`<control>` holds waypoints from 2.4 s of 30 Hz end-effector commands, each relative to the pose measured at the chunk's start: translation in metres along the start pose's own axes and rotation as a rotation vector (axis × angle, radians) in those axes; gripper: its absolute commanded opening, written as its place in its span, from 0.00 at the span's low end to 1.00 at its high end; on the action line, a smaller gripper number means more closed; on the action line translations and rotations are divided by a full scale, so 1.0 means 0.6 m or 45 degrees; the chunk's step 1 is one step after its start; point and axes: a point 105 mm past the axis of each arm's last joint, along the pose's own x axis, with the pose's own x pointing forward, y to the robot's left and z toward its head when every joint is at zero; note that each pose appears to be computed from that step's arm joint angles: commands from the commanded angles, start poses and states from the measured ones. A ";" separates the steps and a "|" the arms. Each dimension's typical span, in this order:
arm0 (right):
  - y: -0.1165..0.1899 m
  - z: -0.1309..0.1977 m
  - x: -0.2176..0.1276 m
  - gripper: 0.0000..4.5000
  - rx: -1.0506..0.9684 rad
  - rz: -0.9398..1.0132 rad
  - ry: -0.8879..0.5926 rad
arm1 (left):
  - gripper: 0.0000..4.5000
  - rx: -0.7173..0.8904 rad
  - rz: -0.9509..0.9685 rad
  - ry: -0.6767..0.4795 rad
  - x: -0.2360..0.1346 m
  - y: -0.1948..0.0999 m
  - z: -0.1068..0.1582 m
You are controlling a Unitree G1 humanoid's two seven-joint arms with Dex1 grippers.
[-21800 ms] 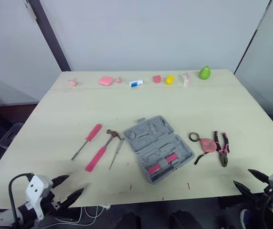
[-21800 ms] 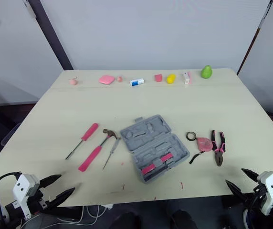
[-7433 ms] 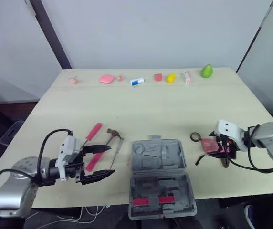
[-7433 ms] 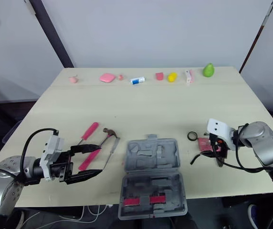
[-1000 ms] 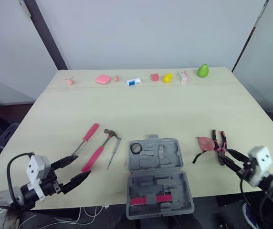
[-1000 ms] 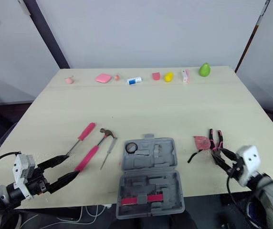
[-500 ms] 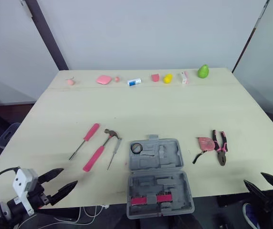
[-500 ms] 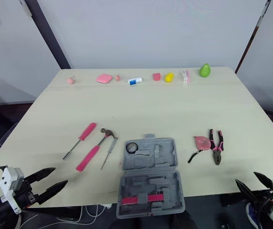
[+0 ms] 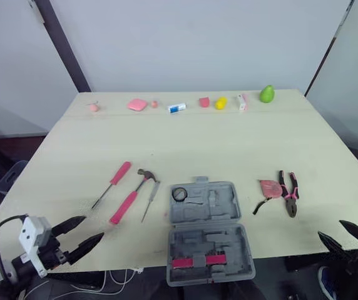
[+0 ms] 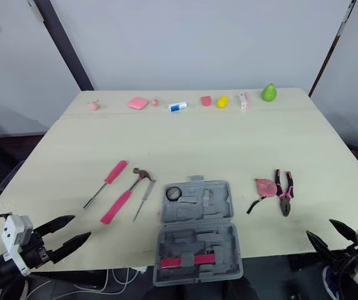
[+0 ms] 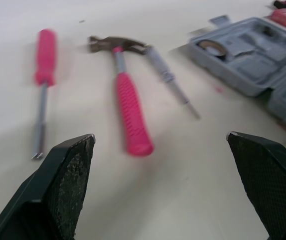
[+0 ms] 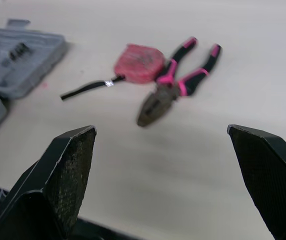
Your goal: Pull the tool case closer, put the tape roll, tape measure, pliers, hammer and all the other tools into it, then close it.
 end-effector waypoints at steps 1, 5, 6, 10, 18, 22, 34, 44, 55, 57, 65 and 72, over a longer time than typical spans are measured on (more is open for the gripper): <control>0.008 0.026 0.014 0.98 -0.047 0.024 -0.030 | 1.00 0.061 -0.073 -0.035 0.017 -0.010 0.029; 0.024 0.047 0.047 0.98 -0.095 0.068 -0.015 | 1.00 0.125 -0.177 -0.095 0.051 -0.023 0.067; 0.028 0.050 0.054 0.98 -0.100 0.071 -0.008 | 1.00 0.137 -0.204 -0.099 0.057 -0.026 0.072; 0.052 0.050 0.079 0.98 -0.141 0.110 0.039 | 1.00 0.169 -0.302 -0.120 0.079 -0.041 0.093; 0.075 0.046 0.137 0.98 -0.110 -0.013 0.085 | 1.00 0.212 -0.547 -0.157 0.125 -0.088 0.144; 0.082 0.032 0.163 0.98 -0.046 -0.108 0.126 | 1.00 0.222 -0.657 -0.171 0.139 -0.108 0.167; 0.089 0.003 0.197 0.98 0.149 -0.323 0.194 | 1.00 0.306 -0.807 -0.190 0.157 -0.136 0.203; 0.075 -0.010 0.218 0.98 0.272 -0.471 0.249 | 1.00 0.318 -0.870 -0.200 0.163 -0.153 0.229; 0.076 -0.017 0.222 0.24 0.215 -0.508 0.304 | 1.00 0.316 -0.870 -0.207 0.164 -0.155 0.228; 0.078 -0.017 0.224 0.07 0.212 -0.504 0.305 | 1.00 0.316 -0.866 -0.207 0.163 -0.153 0.228; 0.084 -0.014 0.225 0.01 0.168 -0.459 0.310 | 1.00 0.316 -0.860 -0.211 0.163 -0.151 0.224; 0.099 -0.008 0.216 0.01 0.073 -0.309 0.330 | 1.00 0.322 -0.877 -0.212 0.161 -0.153 0.223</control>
